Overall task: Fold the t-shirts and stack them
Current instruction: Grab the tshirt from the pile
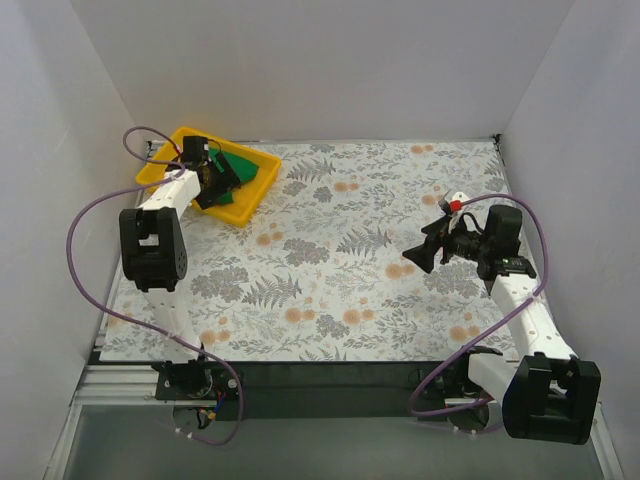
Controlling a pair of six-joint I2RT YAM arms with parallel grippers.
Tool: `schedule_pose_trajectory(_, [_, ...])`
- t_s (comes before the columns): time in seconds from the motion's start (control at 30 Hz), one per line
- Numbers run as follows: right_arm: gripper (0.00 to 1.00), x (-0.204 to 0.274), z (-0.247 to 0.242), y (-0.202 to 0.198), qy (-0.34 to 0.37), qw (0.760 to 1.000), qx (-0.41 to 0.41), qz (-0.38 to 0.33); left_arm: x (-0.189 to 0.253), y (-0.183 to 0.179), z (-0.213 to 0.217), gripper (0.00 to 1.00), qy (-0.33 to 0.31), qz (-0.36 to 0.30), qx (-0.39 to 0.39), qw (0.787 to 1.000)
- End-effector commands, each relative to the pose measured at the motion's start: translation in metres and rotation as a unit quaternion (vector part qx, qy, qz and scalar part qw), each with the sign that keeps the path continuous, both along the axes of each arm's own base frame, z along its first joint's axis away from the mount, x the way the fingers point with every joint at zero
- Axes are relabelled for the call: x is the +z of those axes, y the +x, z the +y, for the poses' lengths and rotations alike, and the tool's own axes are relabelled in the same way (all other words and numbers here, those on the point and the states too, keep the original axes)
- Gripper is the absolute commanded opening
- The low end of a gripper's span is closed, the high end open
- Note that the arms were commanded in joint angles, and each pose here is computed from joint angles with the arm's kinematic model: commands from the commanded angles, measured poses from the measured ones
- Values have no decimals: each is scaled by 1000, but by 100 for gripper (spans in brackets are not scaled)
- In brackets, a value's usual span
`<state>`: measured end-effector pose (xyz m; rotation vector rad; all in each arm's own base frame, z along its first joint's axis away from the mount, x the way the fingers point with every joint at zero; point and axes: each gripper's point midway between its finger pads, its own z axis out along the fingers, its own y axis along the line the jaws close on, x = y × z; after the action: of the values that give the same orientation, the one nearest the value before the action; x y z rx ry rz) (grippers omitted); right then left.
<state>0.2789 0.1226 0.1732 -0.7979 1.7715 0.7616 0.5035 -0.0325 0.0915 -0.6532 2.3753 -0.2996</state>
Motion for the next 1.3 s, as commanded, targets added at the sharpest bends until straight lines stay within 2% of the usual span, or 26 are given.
schedule_pose_trajectory(0.0, [99,18,5,-1,10,999,27,-37,14,15,33,78,7,10,82,997])
schedule_pose_trajectory(0.07, [98,17,3,0,10,999,22,-34,-5,19,36,78,19,39,83,996])
schedule_pose_trajectory(0.1, [98,18,3,0,10,999,22,-35,6,32,37,78,23,26,81,996])
schedule_pose_trajectory(0.17, [98,19,3,0,13,999,21,-34,-7,33,43,77,38,45,82,995])
schedule_pose_trajectory(0.4, [98,22,3,-1,16,999,22,-37,21,40,61,77,94,5,84,992])
schedule_pose_trajectory(0.57, [98,22,0,0,18,999,18,-35,-10,46,59,76,90,46,72,992])
schedule_pose_trajectory(0.67, [98,23,-3,0,23,999,16,-33,-31,50,56,67,87,65,68,992])
schedule_pose_trajectory(0.7, [98,23,-5,0,24,999,13,-33,-32,52,53,49,79,61,62,993])
schedule_pose_trajectory(0.77, [98,24,-7,0,29,999,12,-33,-16,62,52,30,76,26,56,995])
schedule_pose_trajectory(0.8, [98,23,-7,0,31,999,12,-31,-9,65,50,15,74,14,51,996])
schedule_pose_trajectory(0.87, [98,24,-7,-1,33,999,14,-32,25,74,48,0,80,-33,42,995])
schedule_pose_trajectory(0.9, [98,23,-7,-1,34,999,14,-30,36,74,47,0,81,-47,36,995])
schedule_pose_trajectory(1.0, [98,23,-8,-1,34,999,13,-31,110,73,33,0,79,-142,4,987])
schedule_pose_trajectory(1.1, [98,22,-8,-2,34,999,15,-32,173,43,-20,0,37,-223,-76,971])
schedule_pose_trajectory(1.27, [98,22,-12,-2,30,999,11,-40,229,-45,-92,0,-56,-294,-199,933])
